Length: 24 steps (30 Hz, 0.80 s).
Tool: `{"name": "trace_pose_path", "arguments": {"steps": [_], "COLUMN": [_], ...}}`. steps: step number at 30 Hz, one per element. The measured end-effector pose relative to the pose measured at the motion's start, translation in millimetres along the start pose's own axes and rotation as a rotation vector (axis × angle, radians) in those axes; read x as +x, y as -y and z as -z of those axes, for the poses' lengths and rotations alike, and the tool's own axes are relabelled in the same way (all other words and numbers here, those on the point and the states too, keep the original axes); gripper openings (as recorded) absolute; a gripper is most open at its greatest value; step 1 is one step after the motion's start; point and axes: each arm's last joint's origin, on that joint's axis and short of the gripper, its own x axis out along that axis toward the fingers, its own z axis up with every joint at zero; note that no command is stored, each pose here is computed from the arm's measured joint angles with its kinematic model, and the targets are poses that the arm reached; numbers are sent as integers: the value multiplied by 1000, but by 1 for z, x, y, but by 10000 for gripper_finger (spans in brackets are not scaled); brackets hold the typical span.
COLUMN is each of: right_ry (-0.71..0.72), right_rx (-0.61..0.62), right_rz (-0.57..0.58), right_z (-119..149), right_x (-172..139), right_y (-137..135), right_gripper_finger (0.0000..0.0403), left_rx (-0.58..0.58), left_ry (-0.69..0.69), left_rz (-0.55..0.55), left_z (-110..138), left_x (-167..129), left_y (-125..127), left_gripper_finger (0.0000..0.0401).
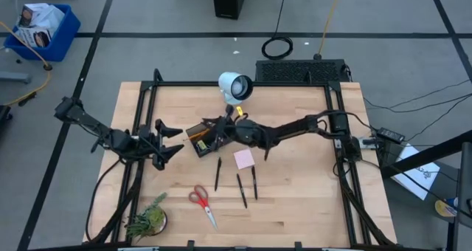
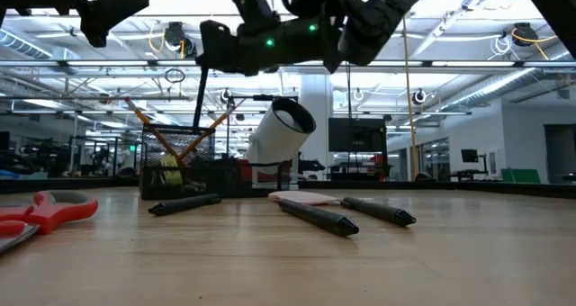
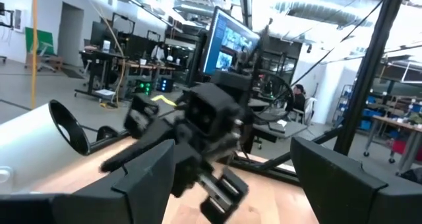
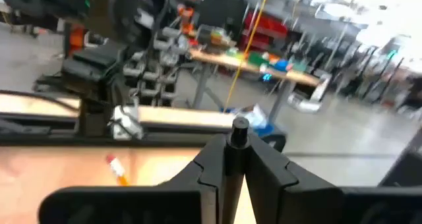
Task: Pick and place office supplies into organizer
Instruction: Put the black pen into the black desk organizer
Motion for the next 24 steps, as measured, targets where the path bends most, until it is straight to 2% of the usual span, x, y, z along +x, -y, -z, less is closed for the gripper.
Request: {"name": "trace_pose_path", "arguments": {"steps": [4, 10, 16, 24], "right_ry": [-62, -94, -88, -88], "right_rx": [72, 80, 120, 104], "right_rz": [-34, -37, -121, -126], "right_z": [8, 11, 13, 13], "right_x": [4, 4, 5, 5], "right_y": [7, 7, 9, 10], "right_gripper_finger": [36, 32, 79, 139], "left_rx": [3, -18, -23, -29], "left_ry": [-6, -5, -6, -6], "left_rz": [3, 3, 4, 5], "left_z": [1, 1, 1, 1], "left_x": [0, 0, 0, 0], "left_y": [0, 0, 0, 0], "left_gripper_finger": [304, 302, 306, 303]}}
